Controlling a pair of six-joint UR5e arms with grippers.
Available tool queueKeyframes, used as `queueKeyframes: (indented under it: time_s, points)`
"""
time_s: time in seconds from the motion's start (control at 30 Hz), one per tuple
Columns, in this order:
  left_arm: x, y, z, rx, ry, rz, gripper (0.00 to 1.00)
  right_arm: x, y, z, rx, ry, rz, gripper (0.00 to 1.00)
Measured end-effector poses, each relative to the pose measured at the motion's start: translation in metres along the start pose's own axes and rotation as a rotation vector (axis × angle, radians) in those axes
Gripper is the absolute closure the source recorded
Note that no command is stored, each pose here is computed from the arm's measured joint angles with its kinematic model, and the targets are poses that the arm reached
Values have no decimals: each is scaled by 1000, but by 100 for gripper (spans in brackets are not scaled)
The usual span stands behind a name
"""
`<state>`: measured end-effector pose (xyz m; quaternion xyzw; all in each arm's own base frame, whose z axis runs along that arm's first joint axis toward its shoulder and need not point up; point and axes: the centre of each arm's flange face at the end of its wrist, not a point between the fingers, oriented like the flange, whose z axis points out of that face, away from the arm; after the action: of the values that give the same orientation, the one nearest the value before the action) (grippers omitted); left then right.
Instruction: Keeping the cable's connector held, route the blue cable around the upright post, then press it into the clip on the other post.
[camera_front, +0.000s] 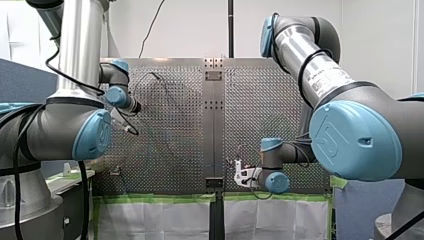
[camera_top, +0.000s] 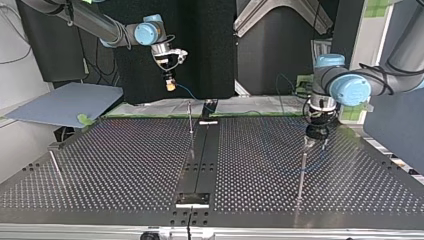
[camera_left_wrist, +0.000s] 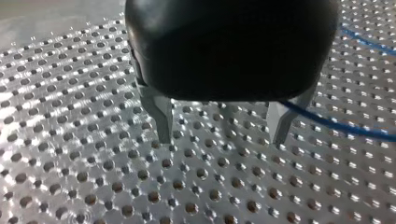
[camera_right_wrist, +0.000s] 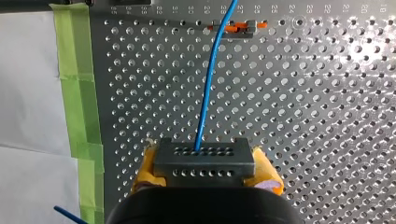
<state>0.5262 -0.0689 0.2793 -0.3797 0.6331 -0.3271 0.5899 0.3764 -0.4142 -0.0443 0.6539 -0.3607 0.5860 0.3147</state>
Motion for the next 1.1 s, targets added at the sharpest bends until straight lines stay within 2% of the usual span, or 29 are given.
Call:
queueKeyframes:
  time_s: [0.2,0.4,0.7,1.1]
  points:
    - [-2,-3,20,4,15,14,0,0,0,0,0,1,0,100]
    - [-9,-1,41,-5,10,44,0,0,0,0,0,1,1,100]
    - [-13,-1,45,-24,-7,91,0,0,0,0,1,1,1,100]
    - [-10,9,34,-144,-5,180,0,0,0,0,0,0,-1,100]
